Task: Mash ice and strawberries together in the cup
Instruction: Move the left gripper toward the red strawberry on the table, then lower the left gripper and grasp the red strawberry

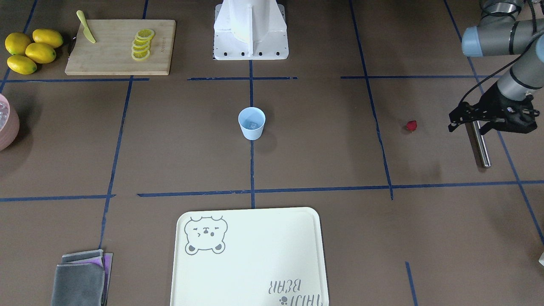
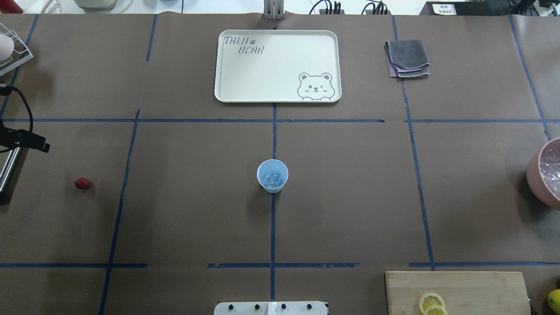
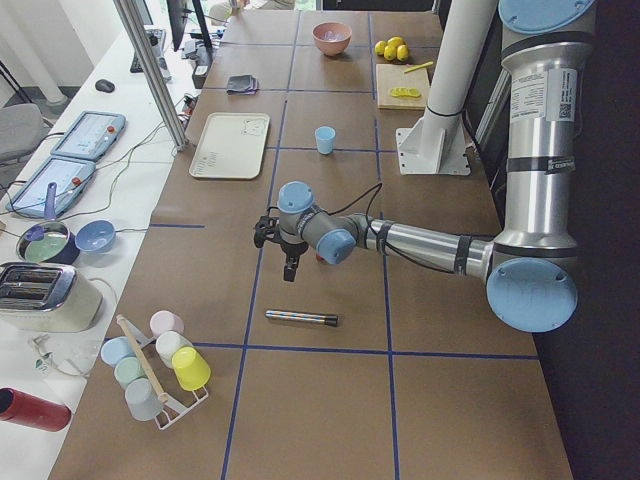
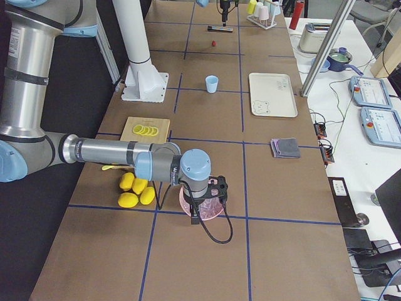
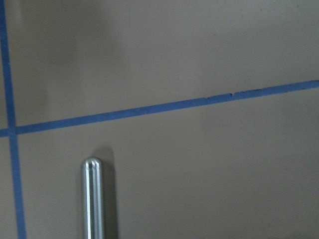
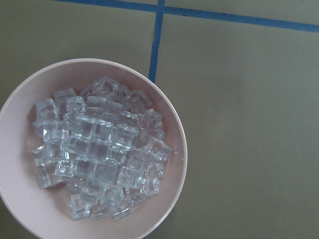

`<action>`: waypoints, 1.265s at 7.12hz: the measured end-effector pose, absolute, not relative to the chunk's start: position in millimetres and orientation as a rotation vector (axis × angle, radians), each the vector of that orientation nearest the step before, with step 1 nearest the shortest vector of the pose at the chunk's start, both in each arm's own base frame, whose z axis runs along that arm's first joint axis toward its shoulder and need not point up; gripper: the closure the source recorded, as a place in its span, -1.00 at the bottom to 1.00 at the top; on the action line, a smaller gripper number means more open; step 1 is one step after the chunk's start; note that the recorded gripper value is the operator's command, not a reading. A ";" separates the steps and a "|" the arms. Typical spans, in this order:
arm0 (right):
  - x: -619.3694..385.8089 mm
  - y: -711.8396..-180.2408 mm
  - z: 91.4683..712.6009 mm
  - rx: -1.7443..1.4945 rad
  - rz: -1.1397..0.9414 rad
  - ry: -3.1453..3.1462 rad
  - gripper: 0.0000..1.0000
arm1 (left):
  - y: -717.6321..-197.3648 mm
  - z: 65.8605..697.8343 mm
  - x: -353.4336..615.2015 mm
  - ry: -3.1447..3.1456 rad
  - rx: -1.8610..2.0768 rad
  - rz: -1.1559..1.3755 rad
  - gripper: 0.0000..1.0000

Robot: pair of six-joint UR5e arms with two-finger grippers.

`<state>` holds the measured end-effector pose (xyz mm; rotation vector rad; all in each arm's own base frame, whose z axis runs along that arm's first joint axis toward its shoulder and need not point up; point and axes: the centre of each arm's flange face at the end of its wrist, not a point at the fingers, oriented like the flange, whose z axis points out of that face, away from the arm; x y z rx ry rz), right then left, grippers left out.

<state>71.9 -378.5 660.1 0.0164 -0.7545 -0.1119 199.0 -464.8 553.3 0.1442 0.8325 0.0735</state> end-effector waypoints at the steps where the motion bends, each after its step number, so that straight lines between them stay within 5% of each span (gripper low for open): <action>1: 71.9 -378.1 660.9 0.015 -0.112 -0.754 -0.99 | -455.1 551.1 222.9 0.836 0.136 0.069 -1.00; 6: 71.9 -375.9 664.0 0.009 -0.112 -0.754 -0.99 | -420.7 539.0 291.3 0.828 0.129 0.085 -0.98; 9: 72.4 -375.0 664.6 0.008 -0.110 -0.754 -0.99 | -412.2 538.9 302.8 0.827 0.117 0.109 0.52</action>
